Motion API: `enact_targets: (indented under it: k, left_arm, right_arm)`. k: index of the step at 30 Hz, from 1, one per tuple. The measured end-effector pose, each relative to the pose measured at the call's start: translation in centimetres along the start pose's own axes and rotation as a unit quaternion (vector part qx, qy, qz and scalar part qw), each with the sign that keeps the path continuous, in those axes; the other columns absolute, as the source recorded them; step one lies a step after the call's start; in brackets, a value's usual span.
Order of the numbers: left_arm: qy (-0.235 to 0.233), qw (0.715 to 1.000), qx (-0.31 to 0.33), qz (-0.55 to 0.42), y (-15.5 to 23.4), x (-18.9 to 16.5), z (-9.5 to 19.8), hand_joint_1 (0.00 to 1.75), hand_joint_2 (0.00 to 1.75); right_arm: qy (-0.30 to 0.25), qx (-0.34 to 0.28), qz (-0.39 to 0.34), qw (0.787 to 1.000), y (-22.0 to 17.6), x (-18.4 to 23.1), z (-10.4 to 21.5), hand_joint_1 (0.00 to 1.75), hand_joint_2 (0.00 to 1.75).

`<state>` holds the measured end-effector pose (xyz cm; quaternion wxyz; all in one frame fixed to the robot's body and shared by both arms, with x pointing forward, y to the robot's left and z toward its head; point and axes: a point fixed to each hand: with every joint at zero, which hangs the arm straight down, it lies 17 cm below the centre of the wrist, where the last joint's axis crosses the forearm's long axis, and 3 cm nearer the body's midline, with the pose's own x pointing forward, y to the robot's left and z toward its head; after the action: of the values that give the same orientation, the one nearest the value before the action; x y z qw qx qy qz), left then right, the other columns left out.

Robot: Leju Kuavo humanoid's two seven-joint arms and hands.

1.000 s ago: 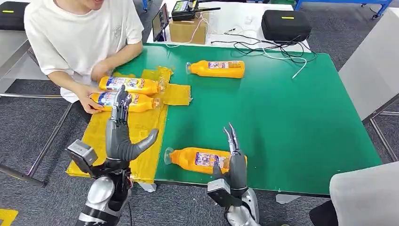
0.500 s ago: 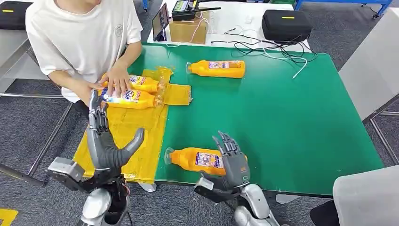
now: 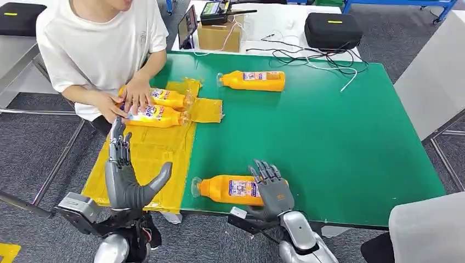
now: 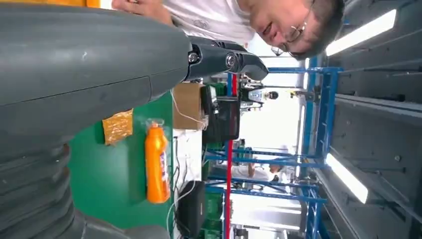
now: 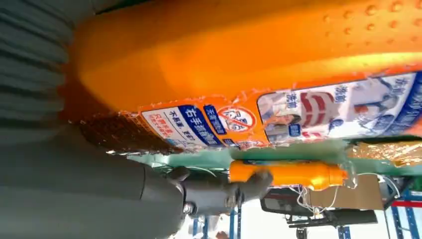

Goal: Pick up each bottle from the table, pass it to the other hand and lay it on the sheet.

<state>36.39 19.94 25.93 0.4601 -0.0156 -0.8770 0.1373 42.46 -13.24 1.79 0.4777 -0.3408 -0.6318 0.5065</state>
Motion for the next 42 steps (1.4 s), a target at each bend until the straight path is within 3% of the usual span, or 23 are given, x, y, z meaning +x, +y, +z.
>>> enact_targets:
  k: [7, 12, 13, 14, 15, 23, 35, 42]
  left_arm:
    - [0.016, 1.000, -0.004, -0.013, -0.1, -0.6, 0.6, 0.00, 1.75]
    - [0.070, 0.996, -0.021, 0.047, -1.0, -2.0, 1.5, 0.00, 1.75]
    - [0.076, 0.996, -0.022, 0.052, -1.1, -2.1, 1.7, 0.00, 1.75]
    - [0.083, 0.995, -0.022, 0.057, -1.1, -2.3, 1.8, 0.00, 1.75]
    - [0.089, 0.994, -0.023, 0.060, -1.2, -2.5, 1.9, 0.00, 1.75]
    - [0.167, 0.975, -0.024, 0.147, -1.8, -4.5, 3.0, 0.00, 1.75]
    - [0.189, 0.970, -0.012, 0.152, -1.1, -5.5, 3.4, 0.00, 1.75]
    - [0.196, 0.969, -0.006, 0.147, -0.9, -6.0, 3.5, 0.00, 1.75]
  right_arm:
    - [0.013, 0.030, 0.032, 0.999, 0.5, -0.7, 0.6, 0.00, 1.75]
    - [0.036, 0.090, 0.054, 0.994, 2.1, -2.7, 1.6, 0.00, 1.75]
    - [0.040, 0.094, 0.057, 0.993, 2.1, -3.1, 1.7, 0.58, 1.75]
    - [0.044, 0.097, 0.062, 0.992, 2.0, -3.6, 1.8, 1.59, 1.75]
    - [0.050, 0.104, 0.067, 0.991, 2.0, -4.2, 2.0, 1.69, 1.75]
    - [0.090, 0.147, 0.086, 0.981, 0.8, -9.9, 4.2, 1.75, 1.75]
    - [0.124, 0.164, 0.119, 0.971, -1.7, -16.1, 5.8, 1.75, 1.75]
    - [0.128, 0.163, 0.117, 0.971, -2.2, -16.8, 5.8, 1.75, 1.75]
